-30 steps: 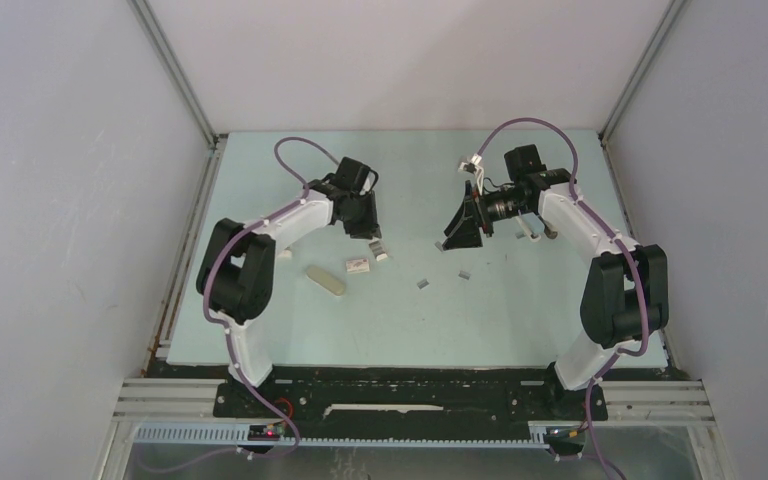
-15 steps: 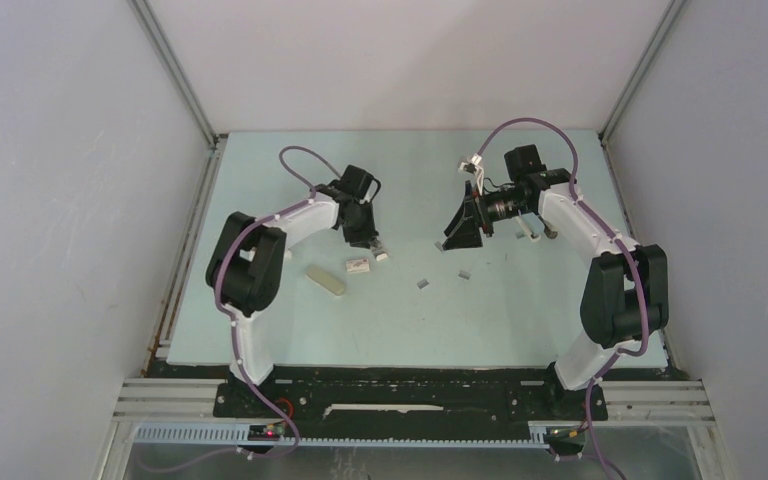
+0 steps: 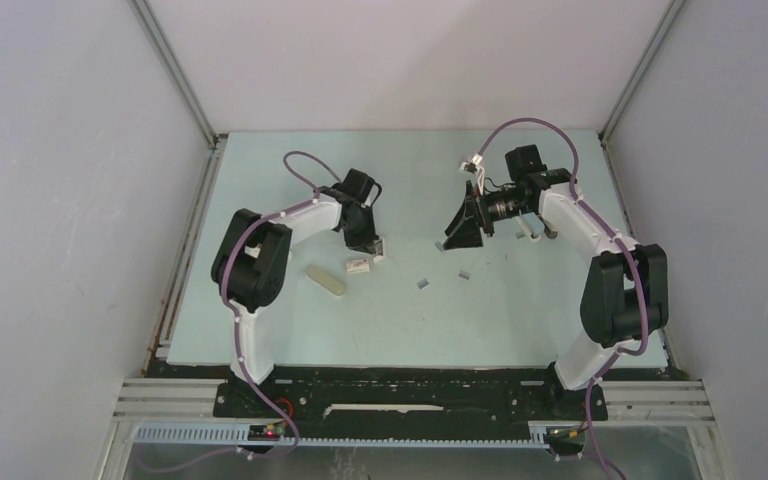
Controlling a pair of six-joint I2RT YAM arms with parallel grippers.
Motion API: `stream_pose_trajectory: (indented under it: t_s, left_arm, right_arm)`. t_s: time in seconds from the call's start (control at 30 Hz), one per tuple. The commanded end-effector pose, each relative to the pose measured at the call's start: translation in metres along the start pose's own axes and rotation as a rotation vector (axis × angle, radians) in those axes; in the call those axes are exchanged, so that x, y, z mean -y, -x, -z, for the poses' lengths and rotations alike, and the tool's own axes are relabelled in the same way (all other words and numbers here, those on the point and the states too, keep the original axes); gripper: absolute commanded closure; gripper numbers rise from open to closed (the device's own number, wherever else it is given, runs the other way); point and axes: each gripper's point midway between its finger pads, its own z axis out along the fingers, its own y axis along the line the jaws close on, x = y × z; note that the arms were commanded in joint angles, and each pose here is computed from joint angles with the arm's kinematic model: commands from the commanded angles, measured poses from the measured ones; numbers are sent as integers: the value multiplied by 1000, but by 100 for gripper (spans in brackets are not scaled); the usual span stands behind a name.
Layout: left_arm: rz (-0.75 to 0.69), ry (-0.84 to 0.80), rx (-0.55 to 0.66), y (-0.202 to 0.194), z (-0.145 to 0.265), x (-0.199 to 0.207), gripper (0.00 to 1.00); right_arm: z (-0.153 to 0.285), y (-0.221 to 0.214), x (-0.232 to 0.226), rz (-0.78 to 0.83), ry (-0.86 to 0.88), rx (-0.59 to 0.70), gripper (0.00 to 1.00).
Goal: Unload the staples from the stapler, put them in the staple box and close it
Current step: Adjust the staple box at the center of the board.
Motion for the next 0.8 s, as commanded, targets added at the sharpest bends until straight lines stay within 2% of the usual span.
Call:
stream_pose_trajectory:
  t_s: [0.0, 0.2, 0.33, 0.53, 0.77]
  left_arm:
    - [-42, -53, -6, 8, 3, 16, 93]
    - [-137, -84, -23, 7, 5, 32, 95]
    - [-219, -74, -8, 9, 10, 42, 100]
    - [-371, -37, 22, 11, 19, 51, 100]
    - [-462, -75, 16, 8, 24, 58, 100]
  right_arm:
    - [1, 3, -1, 16, 19, 19, 29]
    - [1, 3, -1, 15, 20, 18, 29]
    - [1, 3, -1, 15, 20, 17, 29]
    - [1, 2, -1, 12, 21, 17, 29]
    - [1, 2, 0, 10, 22, 18, 29]
